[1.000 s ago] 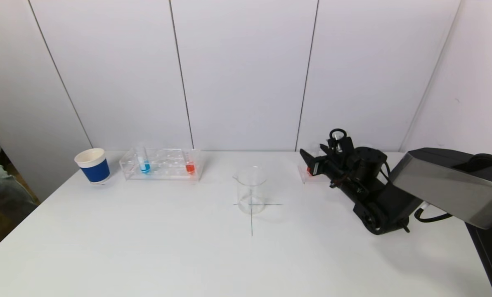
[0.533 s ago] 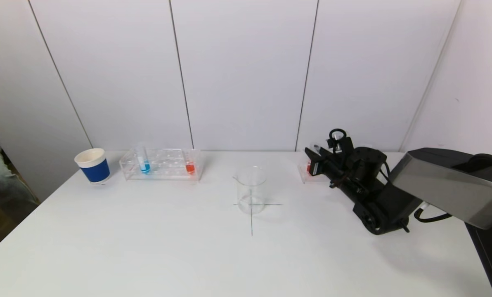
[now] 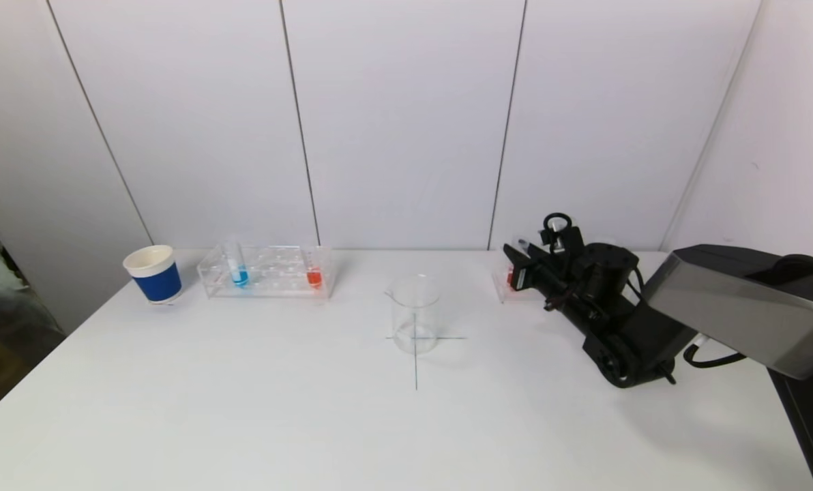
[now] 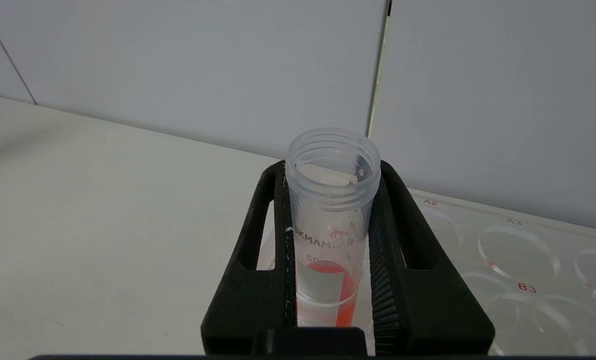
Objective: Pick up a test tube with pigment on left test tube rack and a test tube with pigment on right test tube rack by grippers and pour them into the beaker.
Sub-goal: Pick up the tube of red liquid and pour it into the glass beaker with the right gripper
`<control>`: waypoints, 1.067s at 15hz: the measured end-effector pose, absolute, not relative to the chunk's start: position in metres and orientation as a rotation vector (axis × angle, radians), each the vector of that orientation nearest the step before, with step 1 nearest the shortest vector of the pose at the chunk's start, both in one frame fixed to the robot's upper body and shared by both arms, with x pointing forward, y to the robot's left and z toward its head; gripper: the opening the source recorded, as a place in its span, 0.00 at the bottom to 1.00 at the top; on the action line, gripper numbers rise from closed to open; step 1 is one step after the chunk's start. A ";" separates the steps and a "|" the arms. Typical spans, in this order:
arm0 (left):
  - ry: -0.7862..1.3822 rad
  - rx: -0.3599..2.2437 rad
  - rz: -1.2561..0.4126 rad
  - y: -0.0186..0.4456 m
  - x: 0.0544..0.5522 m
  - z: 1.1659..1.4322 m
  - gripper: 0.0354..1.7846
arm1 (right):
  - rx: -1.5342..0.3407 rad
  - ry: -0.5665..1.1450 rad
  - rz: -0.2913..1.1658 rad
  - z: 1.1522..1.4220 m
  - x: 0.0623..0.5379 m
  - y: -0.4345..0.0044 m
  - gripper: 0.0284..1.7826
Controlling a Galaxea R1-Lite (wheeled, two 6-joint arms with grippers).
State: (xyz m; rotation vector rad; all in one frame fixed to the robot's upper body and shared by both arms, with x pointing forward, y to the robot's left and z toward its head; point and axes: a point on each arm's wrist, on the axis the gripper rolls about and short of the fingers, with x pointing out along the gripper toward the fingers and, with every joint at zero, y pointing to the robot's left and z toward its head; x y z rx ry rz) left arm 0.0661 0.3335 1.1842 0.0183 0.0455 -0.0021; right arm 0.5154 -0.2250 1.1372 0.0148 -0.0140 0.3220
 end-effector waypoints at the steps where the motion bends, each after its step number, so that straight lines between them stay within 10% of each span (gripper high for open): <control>1: 0.046 0.018 -0.002 0.333 0.066 1.184 0.99 | 0.015 -0.014 0.322 1.137 0.515 -0.225 0.25; 16: 0.046 0.018 -0.002 0.333 0.066 1.184 0.99 | 0.003 -0.107 0.320 1.194 0.506 -0.227 0.25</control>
